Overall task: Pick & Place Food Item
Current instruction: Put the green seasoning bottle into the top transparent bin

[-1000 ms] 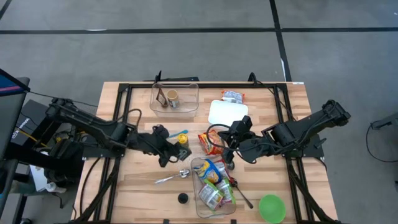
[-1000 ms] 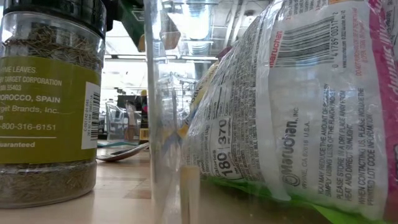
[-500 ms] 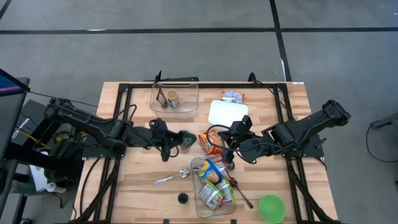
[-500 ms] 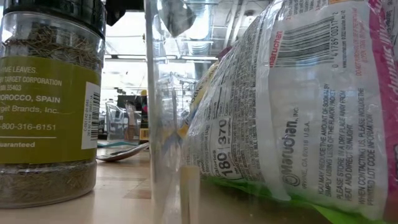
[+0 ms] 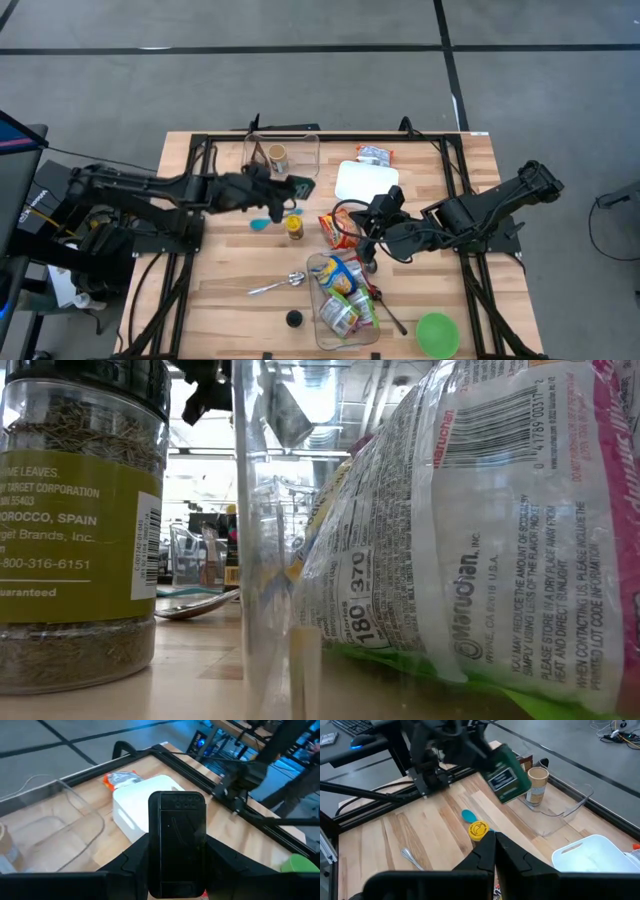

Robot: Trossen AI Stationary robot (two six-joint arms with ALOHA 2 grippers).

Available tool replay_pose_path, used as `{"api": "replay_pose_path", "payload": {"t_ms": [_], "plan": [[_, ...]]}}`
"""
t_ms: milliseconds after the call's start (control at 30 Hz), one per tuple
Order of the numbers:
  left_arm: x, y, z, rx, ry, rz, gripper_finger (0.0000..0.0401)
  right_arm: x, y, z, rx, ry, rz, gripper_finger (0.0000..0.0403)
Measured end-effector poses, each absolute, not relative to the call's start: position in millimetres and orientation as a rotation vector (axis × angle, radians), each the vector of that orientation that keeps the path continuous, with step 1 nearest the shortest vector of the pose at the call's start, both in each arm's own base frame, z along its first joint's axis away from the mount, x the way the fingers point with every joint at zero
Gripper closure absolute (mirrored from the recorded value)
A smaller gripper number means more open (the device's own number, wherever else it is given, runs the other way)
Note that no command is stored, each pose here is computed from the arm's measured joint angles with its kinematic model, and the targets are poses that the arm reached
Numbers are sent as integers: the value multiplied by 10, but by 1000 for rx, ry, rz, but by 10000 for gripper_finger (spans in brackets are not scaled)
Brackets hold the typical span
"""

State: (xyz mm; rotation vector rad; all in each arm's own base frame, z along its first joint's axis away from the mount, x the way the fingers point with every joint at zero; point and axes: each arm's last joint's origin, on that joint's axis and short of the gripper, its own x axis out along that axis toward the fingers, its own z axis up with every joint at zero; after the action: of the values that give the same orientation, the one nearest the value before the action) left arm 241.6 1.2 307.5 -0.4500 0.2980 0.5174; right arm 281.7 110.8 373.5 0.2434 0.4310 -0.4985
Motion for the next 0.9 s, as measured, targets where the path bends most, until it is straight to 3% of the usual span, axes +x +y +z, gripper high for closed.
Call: {"api": "replay_pose_path", "payload": {"t_ms": [500,900], "plan": [[2332,719,3055,-482,310,629,271,2825,1113,3745,254,419,-495,401],[2113,1046,2903,-250,585,578,270,2825,1111,3745,258,418,-496,401]]}}
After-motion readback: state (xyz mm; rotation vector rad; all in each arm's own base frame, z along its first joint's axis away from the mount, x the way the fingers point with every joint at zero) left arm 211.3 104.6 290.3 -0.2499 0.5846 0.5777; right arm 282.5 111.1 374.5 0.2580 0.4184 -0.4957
